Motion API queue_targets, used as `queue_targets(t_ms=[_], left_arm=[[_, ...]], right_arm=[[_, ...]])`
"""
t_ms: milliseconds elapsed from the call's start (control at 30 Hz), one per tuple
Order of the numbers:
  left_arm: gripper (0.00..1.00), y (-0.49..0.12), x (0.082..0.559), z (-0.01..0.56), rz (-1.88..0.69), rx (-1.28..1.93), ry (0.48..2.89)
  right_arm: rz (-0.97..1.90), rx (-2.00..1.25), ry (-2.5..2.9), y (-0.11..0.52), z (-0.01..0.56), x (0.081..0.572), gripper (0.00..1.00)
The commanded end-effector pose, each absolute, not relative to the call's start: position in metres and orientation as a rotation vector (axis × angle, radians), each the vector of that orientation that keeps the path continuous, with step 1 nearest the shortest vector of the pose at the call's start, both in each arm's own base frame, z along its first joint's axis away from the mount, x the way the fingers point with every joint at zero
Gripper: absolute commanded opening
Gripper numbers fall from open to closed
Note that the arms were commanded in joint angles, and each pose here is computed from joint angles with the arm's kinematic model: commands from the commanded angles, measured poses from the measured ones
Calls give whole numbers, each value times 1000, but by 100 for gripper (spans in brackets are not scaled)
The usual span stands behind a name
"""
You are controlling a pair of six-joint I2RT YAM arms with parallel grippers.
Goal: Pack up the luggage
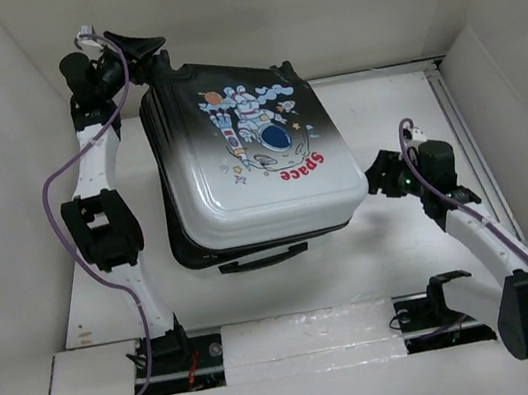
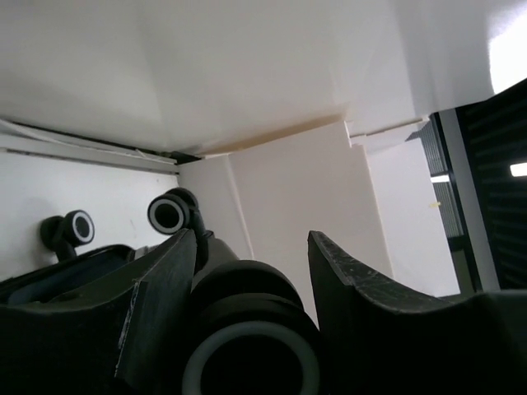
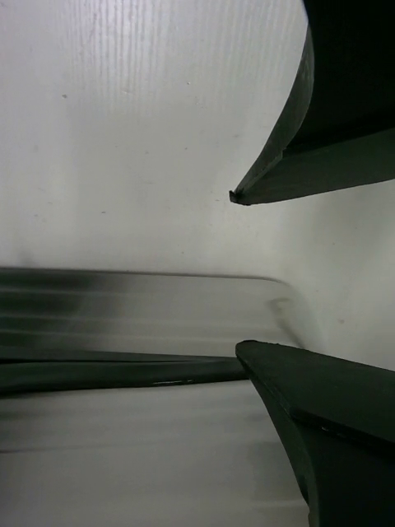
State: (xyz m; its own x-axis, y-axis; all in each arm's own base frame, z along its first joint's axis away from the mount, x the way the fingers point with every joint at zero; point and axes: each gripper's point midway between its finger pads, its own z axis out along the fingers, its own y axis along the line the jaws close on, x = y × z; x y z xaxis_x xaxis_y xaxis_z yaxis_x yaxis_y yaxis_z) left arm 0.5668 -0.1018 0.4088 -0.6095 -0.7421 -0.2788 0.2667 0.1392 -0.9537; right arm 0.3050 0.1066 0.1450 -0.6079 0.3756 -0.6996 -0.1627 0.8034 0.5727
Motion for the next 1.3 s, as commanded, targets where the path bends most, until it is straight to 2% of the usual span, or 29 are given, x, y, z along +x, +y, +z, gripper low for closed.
queue_targets(t_ms=[0,33,67,100,233,333,400,433,600,700,833,1000,1167,1267], left_arm=[[0,-89,516,492,-1478,-244,1427],[0,-89,517,481,-1481,-259,1440],[0,-82,524,455,-1478,-305,1467],[0,-73,528,441,-1470,-346,1484],[0,-56,547,397,-1456,-434,1517],[0,-50,560,375,-1460,-469,1546],[0,-50,564,368,-1451,-452,1557],[0,-49,571,363,-1446,-458,1567],[0,-35,587,336,-1409,-508,1640],[0,-21,605,319,-1348,-551,1682],[0,-8,631,304,-1323,-580,1701],[0,-5,641,297,-1333,-606,1711],[0,-11,625,288,-1349,-606,1713],[0,-12,616,285,-1334,-595,1723]], right_arm=[[794,114,1988,109,165,307,73],[787,102,1985,109,164,305,70],[787,102,1985,108,160,300,61],[787,108,1998,108,154,298,61],[822,84,2002,113,140,283,31],[856,32,1978,118,134,274,24],[925,-59,1931,129,141,267,23],[947,-80,1923,132,139,262,23],[997,-185,1842,140,148,246,51],[1003,-219,1819,142,151,241,53],[994,-231,1808,142,149,244,52],[1137,-339,1774,163,156,237,51],[1123,-357,1790,171,150,240,65],[1118,-362,1787,174,152,238,69]])
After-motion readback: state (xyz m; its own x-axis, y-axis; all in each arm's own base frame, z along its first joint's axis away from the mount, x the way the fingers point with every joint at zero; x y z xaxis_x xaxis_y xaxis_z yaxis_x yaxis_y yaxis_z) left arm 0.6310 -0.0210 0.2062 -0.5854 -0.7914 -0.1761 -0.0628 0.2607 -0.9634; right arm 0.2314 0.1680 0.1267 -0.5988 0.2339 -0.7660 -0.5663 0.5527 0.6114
